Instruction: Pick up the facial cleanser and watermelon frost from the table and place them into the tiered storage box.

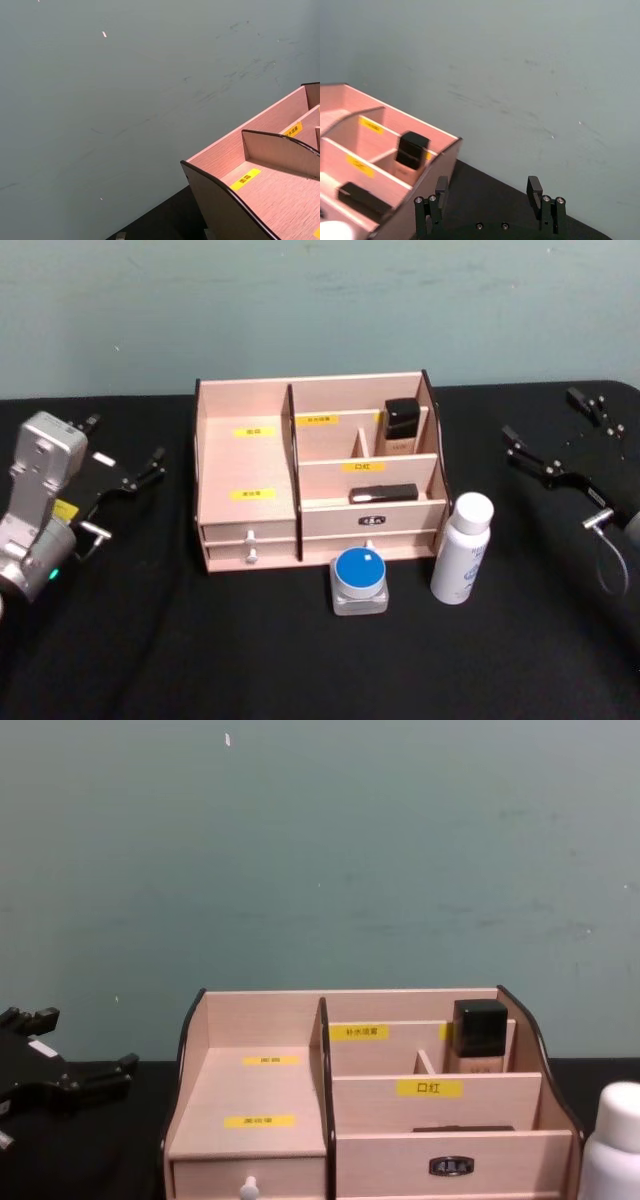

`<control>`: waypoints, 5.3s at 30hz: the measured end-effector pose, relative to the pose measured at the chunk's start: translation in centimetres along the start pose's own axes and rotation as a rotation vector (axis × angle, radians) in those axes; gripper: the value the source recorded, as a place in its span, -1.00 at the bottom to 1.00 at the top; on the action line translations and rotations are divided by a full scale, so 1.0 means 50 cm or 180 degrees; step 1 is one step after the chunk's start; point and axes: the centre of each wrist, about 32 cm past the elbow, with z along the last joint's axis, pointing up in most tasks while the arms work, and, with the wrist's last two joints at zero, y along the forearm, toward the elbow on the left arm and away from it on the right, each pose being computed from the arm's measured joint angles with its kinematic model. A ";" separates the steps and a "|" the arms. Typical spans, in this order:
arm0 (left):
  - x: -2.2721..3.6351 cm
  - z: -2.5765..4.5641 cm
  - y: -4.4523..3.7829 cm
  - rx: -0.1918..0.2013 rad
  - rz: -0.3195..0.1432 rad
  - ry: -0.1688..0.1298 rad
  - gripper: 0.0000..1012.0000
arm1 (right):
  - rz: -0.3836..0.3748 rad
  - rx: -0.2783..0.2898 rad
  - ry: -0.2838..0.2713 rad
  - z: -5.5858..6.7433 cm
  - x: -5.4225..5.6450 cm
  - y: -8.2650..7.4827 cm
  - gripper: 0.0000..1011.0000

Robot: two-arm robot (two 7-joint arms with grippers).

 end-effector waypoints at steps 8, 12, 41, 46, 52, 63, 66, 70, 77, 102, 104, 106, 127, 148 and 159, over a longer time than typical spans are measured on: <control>0.000 0.000 0.000 0.0000 0.0000 0.0000 1.00 | 0.0208 0.0106 0.0033 0.067 -0.008 -0.062 0.98; 0.000 0.000 0.000 0.0000 0.0000 0.0000 1.00 | 0.0338 0.0109 0.0066 0.096 -0.017 -0.091 0.98; 0.000 0.000 0.000 0.0000 0.0000 0.0000 0.99 | 0.0940 -0.0494 0.0445 0.080 -0.077 -0.136 0.98; 0.000 0.000 0.000 0.0000 0.0000 0.0000 1.00 | 0.0957 -0.0577 0.0492 0.065 -0.079 -0.131 0.98; 0.000 0.000 0.000 0.0000 0.0000 0.0000 0.99 | 0.0947 -0.0657 0.0524 0.051 -0.080 -0.126 0.98; 0.000 0.000 0.000 0.0000 0.0000 0.0000 1.00 | 0.0949 -0.0758 0.0599 0.024 -0.083 -0.105 0.98; 0.000 0.000 0.000 0.0000 0.0000 0.0000 1.00 | 0.0944 -0.0768 0.0611 0.017 -0.084 -0.098 0.98; 0.000 0.000 0.000 0.0000 0.0000 0.0000 1.00 | 0.0936 -0.0771 0.0623 0.009 -0.086 -0.089 0.98; 0.000 0.000 0.000 0.0000 0.0000 0.0000 0.99 | 0.0938 -0.0751 0.0617 -0.002 -0.093 -0.068 0.98; 0.000 0.000 0.000 0.0000 0.0000 0.0000 1.00 | 0.0934 -0.0681 0.0631 -0.015 -0.095 -0.041 0.96; 0.000 0.000 0.000 0.0000 0.0000 0.0000 1.00 | 0.0933 -0.0681 0.0630 -0.015 -0.095 -0.041 0.87; 0.000 0.000 0.000 0.0000 0.0000 0.0000 1.00 | 0.0931 -0.0681 0.0629 -0.015 -0.095 -0.041 0.79; 0.000 0.000 0.000 0.0000 0.0000 0.0000 1.00 | 0.0925 -0.0686 0.0628 -0.014 -0.095 -0.042 0.20; 0.000 0.000 0.000 0.0000 0.0000 0.0000 1.00 | 0.1234 -0.0321 0.0634 0.096 -0.075 -0.026 0.20; 0.000 0.000 0.000 0.0000 0.0000 0.0000 1.00 | 0.1381 -0.0004 0.0562 0.173 -0.075 0.058 0.20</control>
